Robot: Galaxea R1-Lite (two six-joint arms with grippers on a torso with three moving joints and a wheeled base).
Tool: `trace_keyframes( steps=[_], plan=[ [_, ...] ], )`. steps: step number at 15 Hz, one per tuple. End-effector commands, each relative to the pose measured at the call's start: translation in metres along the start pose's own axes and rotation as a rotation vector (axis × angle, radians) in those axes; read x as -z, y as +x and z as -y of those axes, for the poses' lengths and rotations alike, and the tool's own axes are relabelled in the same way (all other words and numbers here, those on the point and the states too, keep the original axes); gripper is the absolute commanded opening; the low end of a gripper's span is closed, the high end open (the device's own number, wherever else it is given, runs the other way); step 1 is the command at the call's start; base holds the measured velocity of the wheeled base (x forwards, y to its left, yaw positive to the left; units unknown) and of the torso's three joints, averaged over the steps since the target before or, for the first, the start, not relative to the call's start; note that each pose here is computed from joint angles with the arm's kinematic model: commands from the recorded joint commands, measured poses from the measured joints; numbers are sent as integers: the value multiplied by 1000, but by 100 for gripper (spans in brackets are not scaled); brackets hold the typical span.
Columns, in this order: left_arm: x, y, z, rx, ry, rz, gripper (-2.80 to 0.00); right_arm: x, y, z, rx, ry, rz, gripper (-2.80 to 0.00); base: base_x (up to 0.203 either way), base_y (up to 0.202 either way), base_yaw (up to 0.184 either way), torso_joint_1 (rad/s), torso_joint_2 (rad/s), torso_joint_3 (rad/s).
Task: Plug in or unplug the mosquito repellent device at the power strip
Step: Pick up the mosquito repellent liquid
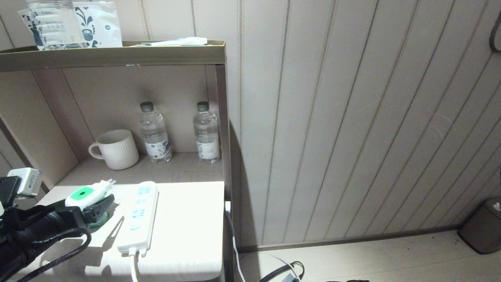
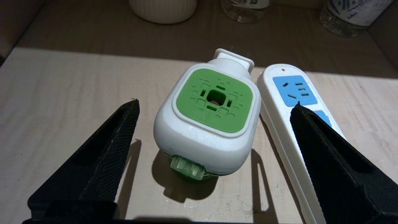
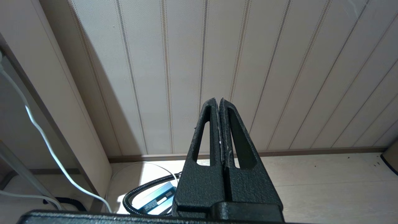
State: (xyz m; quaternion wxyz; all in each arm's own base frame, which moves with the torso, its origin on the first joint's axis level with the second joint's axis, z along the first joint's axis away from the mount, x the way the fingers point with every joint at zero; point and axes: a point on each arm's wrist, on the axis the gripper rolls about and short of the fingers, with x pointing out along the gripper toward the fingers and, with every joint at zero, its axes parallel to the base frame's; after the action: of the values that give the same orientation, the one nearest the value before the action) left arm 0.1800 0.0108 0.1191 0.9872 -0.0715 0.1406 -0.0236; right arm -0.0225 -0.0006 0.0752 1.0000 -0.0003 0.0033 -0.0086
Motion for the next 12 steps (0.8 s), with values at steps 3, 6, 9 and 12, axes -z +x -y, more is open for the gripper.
trace_keyframes(
  steps=[3,6,9,12],
  plan=[
    [-3,-2,1,3,4,37,0,0,0,0,0,-1,1,-280,0,0,0,0,0,0],
    [2,-7,1,5,5,47,0,0,0,0,0,-1,1,-280,0,0,0,0,0,0],
    [5,-9,1,3,3,46,0,0,0,0,0,-1,1,-280,0,0,0,0,0,0],
    [5,-10,1,-1,2,49,0,0,0,0,0,0,1,-280,0,0,0,0,0,0]
  ],
)
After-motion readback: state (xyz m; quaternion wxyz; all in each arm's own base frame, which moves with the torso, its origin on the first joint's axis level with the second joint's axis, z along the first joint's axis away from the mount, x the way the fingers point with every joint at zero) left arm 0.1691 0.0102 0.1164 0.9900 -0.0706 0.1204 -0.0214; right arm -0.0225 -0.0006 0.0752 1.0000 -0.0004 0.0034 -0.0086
